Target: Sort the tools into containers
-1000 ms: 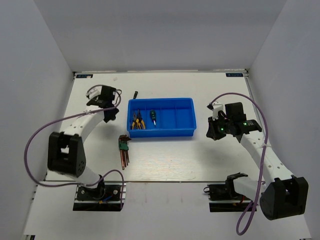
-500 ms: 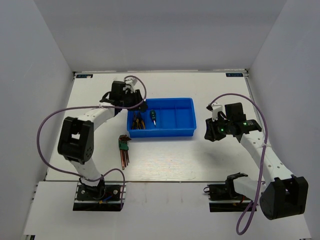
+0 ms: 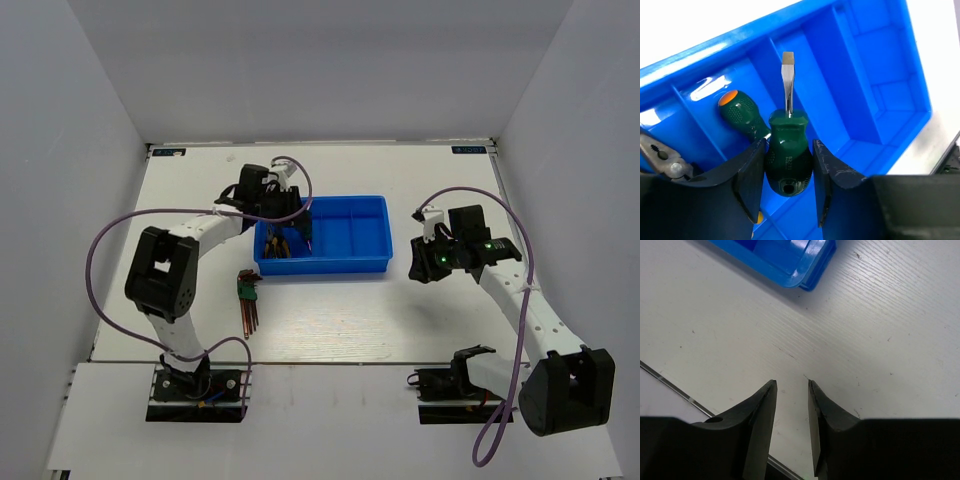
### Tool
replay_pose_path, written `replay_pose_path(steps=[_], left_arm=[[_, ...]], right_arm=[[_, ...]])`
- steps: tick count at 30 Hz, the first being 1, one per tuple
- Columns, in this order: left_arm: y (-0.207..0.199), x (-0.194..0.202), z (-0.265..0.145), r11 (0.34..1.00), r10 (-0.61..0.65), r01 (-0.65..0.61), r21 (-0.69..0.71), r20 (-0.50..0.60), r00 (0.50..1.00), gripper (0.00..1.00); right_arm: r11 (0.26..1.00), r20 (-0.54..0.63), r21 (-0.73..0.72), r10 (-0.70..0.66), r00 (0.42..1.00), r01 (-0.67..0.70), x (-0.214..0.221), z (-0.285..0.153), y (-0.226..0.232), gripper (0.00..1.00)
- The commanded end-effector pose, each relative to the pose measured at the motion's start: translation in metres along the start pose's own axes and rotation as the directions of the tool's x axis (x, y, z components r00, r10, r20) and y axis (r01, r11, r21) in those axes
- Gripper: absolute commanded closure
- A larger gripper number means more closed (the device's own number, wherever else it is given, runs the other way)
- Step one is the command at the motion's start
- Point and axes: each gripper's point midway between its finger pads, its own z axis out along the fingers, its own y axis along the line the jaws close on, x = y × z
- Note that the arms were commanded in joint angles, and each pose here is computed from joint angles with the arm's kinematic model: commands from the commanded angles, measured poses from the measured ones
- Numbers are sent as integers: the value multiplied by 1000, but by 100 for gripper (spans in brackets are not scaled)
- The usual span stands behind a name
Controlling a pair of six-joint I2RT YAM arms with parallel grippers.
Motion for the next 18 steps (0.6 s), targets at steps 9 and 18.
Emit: replay_pose_path(steps=[9, 18], left_arm=[[-24, -38, -13, 996, 85, -83, -26, 76, 994, 45], [-29, -63, -115, 959, 147, -54, -279, 324, 935, 100]], right_arm=[[1000, -2, -6, -9, 1000, 9, 0, -1, 0, 60], [1000, 2, 1, -15, 1000, 15, 0, -3, 0, 100]])
